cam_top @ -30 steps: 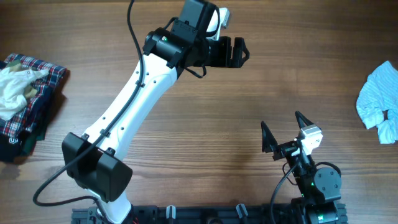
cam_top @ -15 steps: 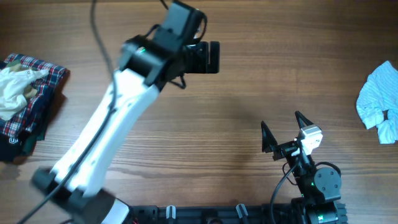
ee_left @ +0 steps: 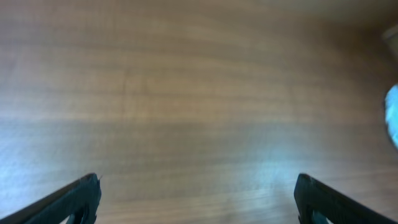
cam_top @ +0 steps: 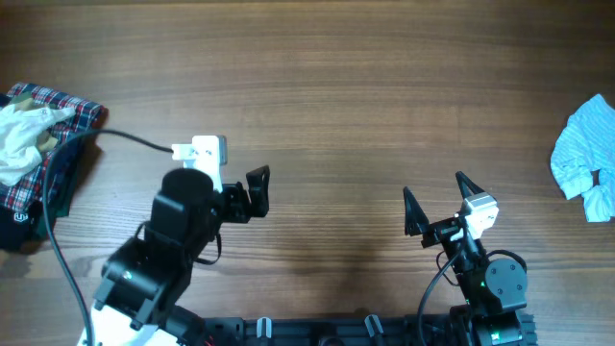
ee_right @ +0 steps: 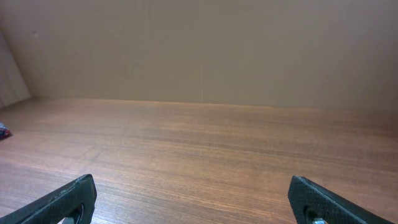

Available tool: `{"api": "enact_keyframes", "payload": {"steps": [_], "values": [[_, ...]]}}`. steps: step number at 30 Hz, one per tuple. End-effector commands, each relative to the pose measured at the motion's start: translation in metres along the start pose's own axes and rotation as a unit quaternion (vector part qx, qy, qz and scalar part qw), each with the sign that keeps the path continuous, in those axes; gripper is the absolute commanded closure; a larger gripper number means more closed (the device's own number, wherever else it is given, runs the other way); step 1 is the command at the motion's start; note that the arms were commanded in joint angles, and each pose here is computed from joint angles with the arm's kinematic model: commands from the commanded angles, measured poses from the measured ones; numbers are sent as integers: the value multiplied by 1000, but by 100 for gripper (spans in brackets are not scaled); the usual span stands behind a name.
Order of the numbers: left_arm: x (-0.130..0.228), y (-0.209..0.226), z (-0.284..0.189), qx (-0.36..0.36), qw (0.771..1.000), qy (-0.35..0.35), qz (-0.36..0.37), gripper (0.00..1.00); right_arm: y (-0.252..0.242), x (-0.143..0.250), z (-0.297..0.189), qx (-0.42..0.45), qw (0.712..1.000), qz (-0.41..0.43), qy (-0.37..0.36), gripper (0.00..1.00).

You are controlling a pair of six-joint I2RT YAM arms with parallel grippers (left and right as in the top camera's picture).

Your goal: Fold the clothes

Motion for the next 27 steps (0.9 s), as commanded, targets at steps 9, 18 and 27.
{"api": "enact_keyframes", "payload": {"steps": [9, 18, 27], "values": [[76, 49, 36, 39, 984, -174, -25, 0, 1, -1, 0, -7, 1000, 4, -5, 0], [90, 70, 32, 21, 974, -221, -43, 0, 1, -1, 0, -7, 1000, 5, -5, 0], [96, 87, 27, -12, 964, -258, -58, 0, 1, -1, 0, -7, 1000, 5, -5, 0]]}}
Point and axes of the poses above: each gripper's point midway between its finger pads, its own z axis out along the fingers, its own y axis along the line the jaws close on, x = y × z, the point moved 10 cm from there along -z, back along the fingers
